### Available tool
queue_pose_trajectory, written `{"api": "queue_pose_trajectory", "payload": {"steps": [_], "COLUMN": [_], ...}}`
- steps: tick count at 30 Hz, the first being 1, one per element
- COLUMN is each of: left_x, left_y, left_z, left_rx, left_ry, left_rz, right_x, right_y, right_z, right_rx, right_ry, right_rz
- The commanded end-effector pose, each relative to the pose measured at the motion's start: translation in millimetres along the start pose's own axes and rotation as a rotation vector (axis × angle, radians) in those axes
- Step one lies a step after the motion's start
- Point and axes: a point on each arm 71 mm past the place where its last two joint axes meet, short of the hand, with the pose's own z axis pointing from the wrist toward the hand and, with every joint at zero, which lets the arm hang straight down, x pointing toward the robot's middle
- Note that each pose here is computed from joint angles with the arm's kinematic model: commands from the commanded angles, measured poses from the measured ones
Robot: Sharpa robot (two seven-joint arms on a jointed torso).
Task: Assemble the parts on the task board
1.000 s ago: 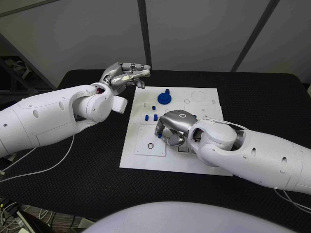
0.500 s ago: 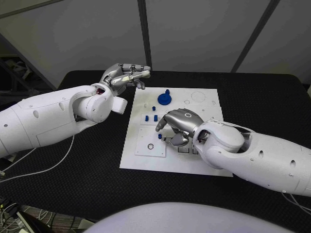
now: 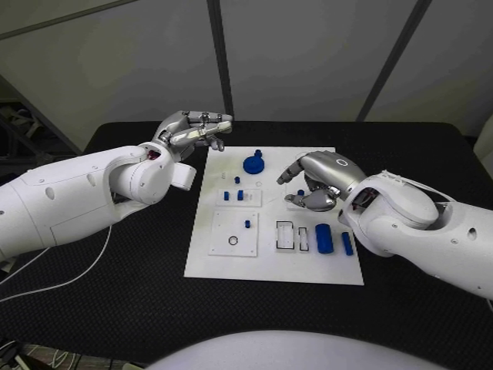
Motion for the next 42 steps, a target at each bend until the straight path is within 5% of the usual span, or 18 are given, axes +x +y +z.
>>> {"api": "queue_pose_trajectory", "payload": {"steps": [1, 18, 42], "left_x": [1.5, 1.2, 1.0], "left_y": [0.4, 2.6, 3.0], "left_z": [0.5, 0.0, 0.3], "left_rx": [0.000, -0.009, -0.012], "left_ry": [0.015, 0.013, 0.013], "left_rz": [-0.008, -0.007, -0.007], "right_x": [-2.9, 6.7, 8.6], "right_y": [-13.9, -34.2, -28.5], "right_z": [-1.2, 3.7, 11.1], "right_rx": [0.065, 0.139, 0.112], "right_ry": [0.051, 0.228, 0.205], "right_rz": [-0.028, -0.117, -0.095]}}
